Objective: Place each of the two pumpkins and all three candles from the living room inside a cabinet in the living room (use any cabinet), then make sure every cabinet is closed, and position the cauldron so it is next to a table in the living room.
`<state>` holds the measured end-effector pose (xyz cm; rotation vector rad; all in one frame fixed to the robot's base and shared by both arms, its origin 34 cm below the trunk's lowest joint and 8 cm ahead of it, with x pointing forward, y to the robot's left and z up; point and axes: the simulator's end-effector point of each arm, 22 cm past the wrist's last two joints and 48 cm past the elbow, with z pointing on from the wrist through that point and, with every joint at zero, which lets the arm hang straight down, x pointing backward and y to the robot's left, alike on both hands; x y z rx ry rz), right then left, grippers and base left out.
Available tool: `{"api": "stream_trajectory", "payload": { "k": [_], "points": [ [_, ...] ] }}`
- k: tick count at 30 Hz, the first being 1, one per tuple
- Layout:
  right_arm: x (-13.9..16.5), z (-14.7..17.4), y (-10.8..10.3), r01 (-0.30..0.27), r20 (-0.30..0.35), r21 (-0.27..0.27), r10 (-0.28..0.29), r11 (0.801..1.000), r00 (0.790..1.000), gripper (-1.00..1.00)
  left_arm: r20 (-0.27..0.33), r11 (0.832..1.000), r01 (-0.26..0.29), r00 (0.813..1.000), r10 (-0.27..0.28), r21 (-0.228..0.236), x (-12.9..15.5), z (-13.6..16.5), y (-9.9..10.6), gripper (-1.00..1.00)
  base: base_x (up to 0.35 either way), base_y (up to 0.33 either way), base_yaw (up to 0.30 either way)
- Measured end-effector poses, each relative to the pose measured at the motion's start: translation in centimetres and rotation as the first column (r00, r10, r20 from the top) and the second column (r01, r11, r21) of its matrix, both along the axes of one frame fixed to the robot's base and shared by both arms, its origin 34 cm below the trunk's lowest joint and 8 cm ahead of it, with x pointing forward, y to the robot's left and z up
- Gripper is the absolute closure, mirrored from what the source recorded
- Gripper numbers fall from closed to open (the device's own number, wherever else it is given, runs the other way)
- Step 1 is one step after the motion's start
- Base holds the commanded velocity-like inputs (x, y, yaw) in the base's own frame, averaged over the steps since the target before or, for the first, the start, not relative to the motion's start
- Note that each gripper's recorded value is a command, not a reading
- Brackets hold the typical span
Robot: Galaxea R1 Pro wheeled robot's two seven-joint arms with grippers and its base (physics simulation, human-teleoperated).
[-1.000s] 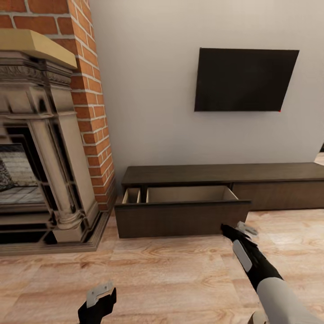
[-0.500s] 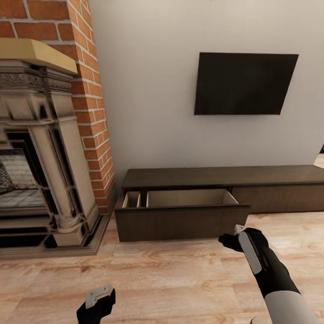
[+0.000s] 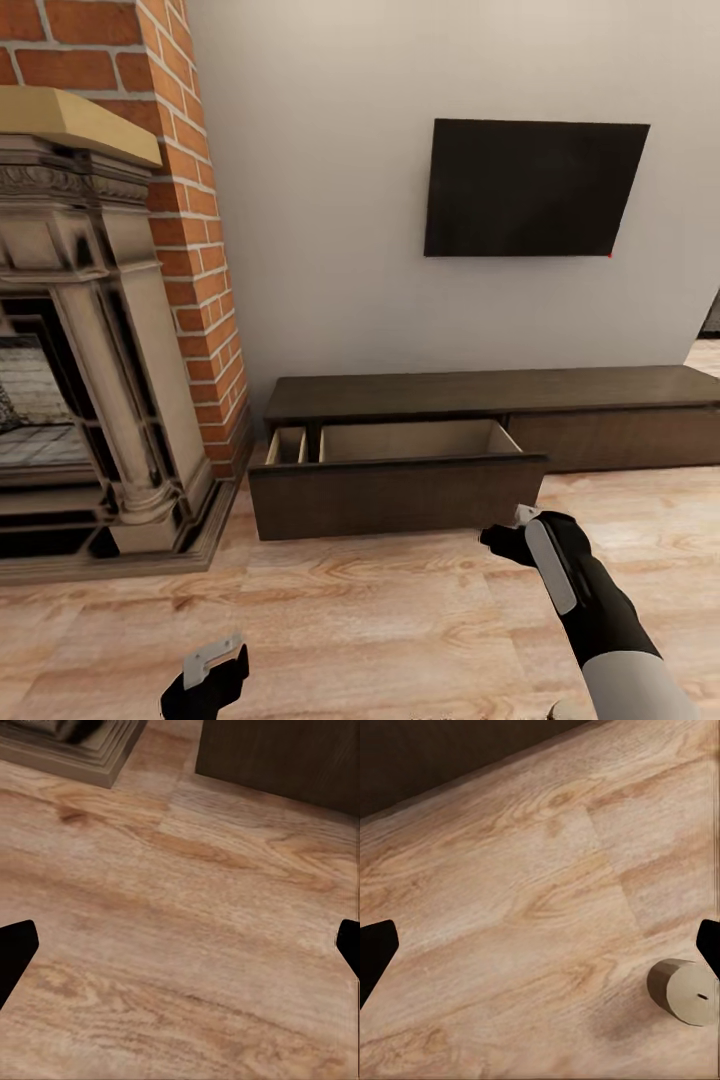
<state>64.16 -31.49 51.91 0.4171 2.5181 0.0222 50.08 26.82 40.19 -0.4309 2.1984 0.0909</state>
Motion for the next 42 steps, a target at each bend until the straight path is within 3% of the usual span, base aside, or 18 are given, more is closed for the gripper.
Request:
{"api": "stream_trajectory", "payload": {
  "k": [6, 20, 24, 26, 29, 32, 34, 37, 42],
  "points": [
    [-0.2, -0.8, 0.0, 0.006, -0.007, 0.001, -0.006, 1.0, 1.0, -1.0, -0.001, 1.0, -0.002, 1.0, 0.002, 0.004, 0.0, -0.1, 0.2, -1.0, -0.075, 0.0, -0.284],
    [-0.5, -1.9, 0.1, 0.01, -0.017, -0.001, -0.01, 1.0, 1.0, -1.0, 0.003, 1.0, 0.004, 1.0, -0.004, 0.003, 0.0, 0.0, 0.0, -1.0, -0.292, 0.0, -0.296],
    [-0.6, -3.3, 1.9, -0.054, -0.029, -0.046, 0.052, 0.998, 0.998, -1.0, 0.007, 1.0, 0.011, 1.0, -0.011, -0.009, 0.1, 0.3, -0.5, -1.0, -0.06, 0.0, -0.213],
    [-0.5, -4.3, 3.7, -0.117, -0.027, -0.093, 0.115, 0.989, 0.993, -1.0, 0.015, 0.999, 0.021, 1.0, -0.021, -0.038, 0.2, 0.9, -1.6, -1.0, -0.014, 0.0, -0.059],
    [-0.4, -4.7, 4.5, -0.146, -0.021, -0.117, 0.145, 0.982, 0.989, -1.0, 0.028, 0.996, 0.03, 0.999, -0.028, -0.083, 0.5, 2.0, -3.0, -1.0, -0.005, 0.0, -0.023],
    [-0.1, -4.6, 4.9, -0.153, -0.002, -0.128, 0.154, 0.98, 0.988, -1.0, 0.046, 0.984, 0.039, 0.998, -0.031, -0.175, 2.7, 5.7, -4.9, -1.0, -0.001, 0.0, -0.005],
    [0.3, -4.4, 4.9, -0.147, 0.019, -0.132, 0.151, 0.98, 0.988, -1.0, 0.047, 0.969, 0.084, 0.996, -0.075, -0.232, 5.4, 10.3, -6.1, -1.0, 0.0, 0.0, -0.001],
    [0.4, -4.3, 4.8, -0.145, 0.025, -0.135, 0.149, 0.98, 0.988, -1.0, 0.062, 0.956, 0.11, 0.993, -0.097, -0.272, 8.0, 14.8, -5.9, -1.0, 0.0, 0.0, 0.0],
    [0.2, -4.8, 4.4, -0.14, 0.017, -0.141, 0.144, 0.98, 0.989, -1.0, 0.076, 0.946, 0.125, 0.991, -0.107, -0.298, 10.1, 18.4, -5.2, -1.0, 0.0, 0.0, 0.0]
  ]
}}
